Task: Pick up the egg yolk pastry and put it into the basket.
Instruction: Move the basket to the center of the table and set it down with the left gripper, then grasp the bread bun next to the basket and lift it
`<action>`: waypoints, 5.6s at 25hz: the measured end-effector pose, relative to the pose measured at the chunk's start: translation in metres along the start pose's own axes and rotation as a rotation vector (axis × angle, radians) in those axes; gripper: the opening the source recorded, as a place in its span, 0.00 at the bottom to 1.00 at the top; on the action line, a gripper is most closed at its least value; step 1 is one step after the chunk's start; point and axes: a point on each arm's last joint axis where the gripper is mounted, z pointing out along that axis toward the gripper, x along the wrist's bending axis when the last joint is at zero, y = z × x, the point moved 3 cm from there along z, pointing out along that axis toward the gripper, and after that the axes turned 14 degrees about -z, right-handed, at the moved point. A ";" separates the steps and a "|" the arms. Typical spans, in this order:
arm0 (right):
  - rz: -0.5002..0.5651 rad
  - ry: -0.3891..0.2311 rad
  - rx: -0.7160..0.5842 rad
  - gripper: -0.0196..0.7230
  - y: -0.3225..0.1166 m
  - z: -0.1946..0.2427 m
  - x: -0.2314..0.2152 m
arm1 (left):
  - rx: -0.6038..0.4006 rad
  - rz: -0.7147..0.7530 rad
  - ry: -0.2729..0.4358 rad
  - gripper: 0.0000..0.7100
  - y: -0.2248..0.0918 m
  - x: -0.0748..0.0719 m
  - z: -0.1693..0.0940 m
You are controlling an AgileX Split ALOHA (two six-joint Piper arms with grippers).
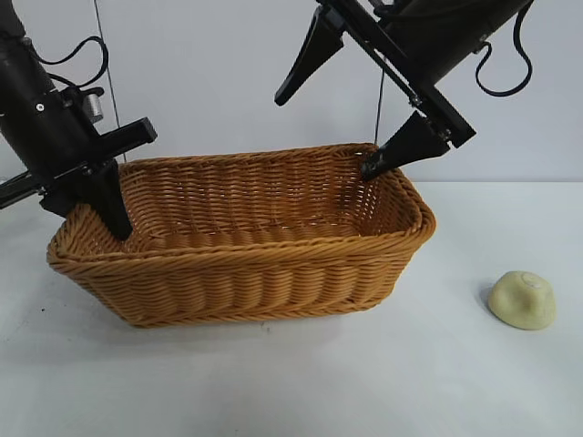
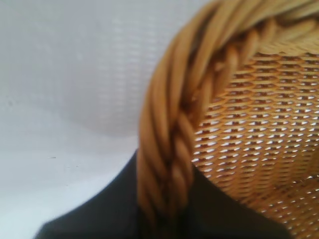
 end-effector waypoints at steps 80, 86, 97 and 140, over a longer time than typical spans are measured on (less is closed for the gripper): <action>0.000 0.000 0.001 0.96 0.000 0.000 0.000 | -0.196 0.079 0.279 0.97 -0.074 0.064 -0.150; 0.000 0.000 0.001 0.96 0.000 0.000 0.000 | -0.341 0.135 0.239 0.97 -0.150 0.070 -0.186; 0.000 0.000 0.001 0.96 0.000 0.000 0.000 | -0.629 0.208 0.157 0.97 -0.265 0.109 -0.180; 0.022 -0.598 0.046 0.96 0.019 -0.108 -0.118 | -1.102 0.323 0.002 0.97 -0.341 0.138 -0.168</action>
